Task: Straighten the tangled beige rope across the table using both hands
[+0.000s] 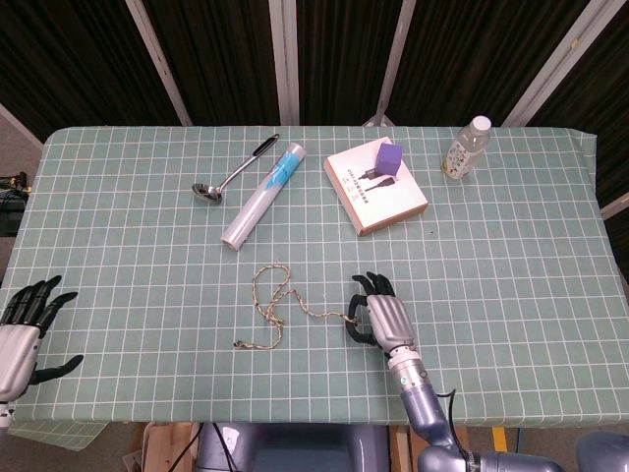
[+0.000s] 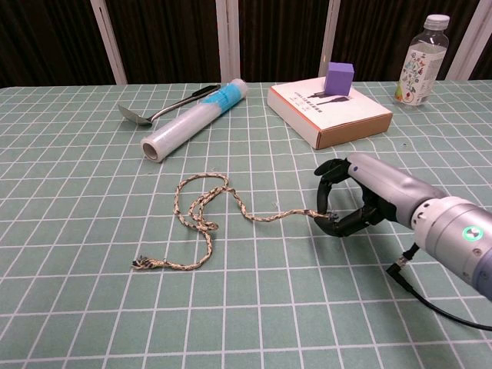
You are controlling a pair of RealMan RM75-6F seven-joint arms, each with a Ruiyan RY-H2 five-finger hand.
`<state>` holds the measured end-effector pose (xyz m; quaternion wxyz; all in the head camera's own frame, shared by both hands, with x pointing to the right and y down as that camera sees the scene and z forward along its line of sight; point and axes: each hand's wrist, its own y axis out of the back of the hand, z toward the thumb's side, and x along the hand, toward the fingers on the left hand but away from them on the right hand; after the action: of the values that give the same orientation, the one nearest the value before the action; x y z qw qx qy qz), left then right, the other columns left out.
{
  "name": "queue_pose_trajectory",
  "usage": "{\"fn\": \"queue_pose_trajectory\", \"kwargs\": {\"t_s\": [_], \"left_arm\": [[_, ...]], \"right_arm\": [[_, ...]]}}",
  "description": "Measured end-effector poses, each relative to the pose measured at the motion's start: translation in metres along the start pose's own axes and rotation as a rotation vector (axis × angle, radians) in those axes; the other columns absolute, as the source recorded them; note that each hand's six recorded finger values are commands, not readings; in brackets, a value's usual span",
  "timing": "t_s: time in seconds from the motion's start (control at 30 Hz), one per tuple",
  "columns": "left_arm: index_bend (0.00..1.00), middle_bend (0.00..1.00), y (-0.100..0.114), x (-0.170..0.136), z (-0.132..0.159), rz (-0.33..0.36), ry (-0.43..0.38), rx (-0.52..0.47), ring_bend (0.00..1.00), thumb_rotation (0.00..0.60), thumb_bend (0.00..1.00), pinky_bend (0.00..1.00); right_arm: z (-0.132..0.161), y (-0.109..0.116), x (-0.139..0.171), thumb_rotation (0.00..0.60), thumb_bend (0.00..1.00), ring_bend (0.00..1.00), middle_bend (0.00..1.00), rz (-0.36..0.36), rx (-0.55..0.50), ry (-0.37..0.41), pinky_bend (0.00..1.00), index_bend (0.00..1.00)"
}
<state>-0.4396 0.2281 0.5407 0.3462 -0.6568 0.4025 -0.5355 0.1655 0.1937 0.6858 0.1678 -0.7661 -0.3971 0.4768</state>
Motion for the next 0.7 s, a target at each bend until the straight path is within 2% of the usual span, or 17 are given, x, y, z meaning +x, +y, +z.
{"fn": "queue_pose_trajectory", "kwargs": {"t_s": [0.23,0.7], "left_arm": [[0.42,0.15,-0.011,0.024,0.045,-0.061,-0.086,0.023,0.0,0.6,0.28,0.0],[0.47,0.15,-0.069,0.062,0.121,-0.21,-0.165,0.028,0.0,0.6,0.36,0.0]], "right_arm": [[-0.003,0.011,0.005,0.6,0.43,0.0,0.17,-0.007,-0.012,-0.007,0.0,0.65],[-0.012,0.028,0.009,0.6,0.43,0.0,0.17,-0.029,-0.02,-0.028,0.0,0.65]]}}
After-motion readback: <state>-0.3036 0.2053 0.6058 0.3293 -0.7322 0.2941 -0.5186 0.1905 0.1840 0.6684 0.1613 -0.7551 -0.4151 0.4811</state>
